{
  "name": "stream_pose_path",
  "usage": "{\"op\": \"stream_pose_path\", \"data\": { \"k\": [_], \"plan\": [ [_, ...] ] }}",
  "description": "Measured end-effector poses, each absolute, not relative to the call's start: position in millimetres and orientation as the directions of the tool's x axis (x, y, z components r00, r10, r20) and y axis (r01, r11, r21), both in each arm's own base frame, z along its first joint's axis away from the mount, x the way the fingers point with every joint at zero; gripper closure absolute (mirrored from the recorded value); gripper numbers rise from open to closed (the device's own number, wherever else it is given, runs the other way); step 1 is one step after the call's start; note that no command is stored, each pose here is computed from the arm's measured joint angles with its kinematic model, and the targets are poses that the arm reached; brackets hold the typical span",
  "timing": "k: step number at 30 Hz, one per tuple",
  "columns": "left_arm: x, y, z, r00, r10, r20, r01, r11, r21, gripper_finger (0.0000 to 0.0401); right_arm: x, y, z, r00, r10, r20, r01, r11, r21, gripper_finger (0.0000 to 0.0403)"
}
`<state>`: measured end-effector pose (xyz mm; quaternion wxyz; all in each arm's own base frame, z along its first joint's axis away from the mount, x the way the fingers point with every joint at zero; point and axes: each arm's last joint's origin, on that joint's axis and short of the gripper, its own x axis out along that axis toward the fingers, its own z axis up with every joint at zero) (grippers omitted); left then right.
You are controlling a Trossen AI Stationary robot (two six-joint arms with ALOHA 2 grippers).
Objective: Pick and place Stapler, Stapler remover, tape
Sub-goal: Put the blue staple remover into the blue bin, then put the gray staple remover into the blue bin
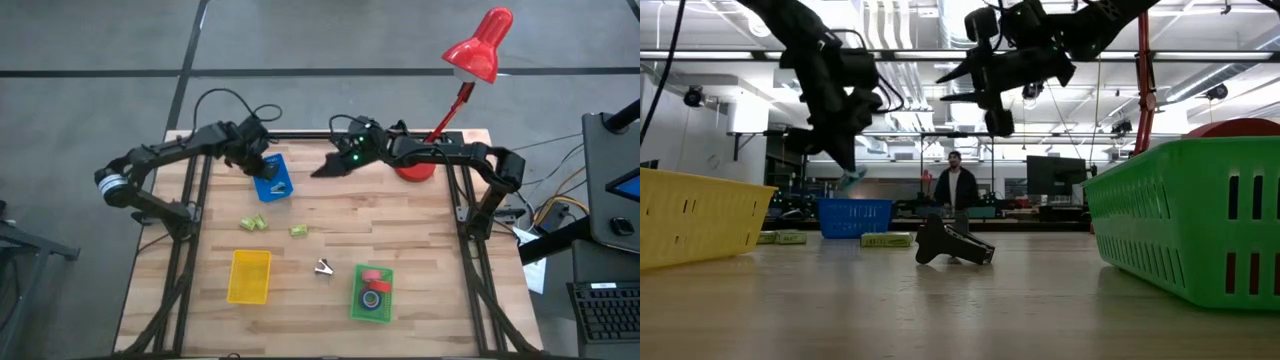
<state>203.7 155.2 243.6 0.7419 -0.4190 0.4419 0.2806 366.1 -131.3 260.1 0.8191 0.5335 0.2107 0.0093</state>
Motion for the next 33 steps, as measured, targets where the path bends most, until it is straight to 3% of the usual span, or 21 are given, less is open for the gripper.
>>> {"op": "stream_pose_path", "data": {
  "k": [8,17,25,33],
  "plan": [
    [204,155,227,0.475,0.051,-0.878,-0.787,0.472,-0.399,0.0375,362,-110,243,0.806,0.348,-0.48,0.293,0.47,0.833,0.0313],
    [206,156,229,0.49,0.043,-0.871,-0.808,0.396,-0.436,0.0356,368,-82,240,0.75,0.45,-0.484,0.213,0.53,0.821,0.0328],
    [215,159,257,0.588,0.051,-0.807,-0.75,0.406,-0.521,0.0335,364,-75,234,0.703,0.469,-0.534,0.265,0.524,0.81,0.0327],
    [228,154,300,0.713,0.116,-0.691,-0.673,0.388,-0.629,0.0334,360,-68,229,0.651,0.491,-0.579,0.231,0.598,0.768,0.0321]
  ]
}}
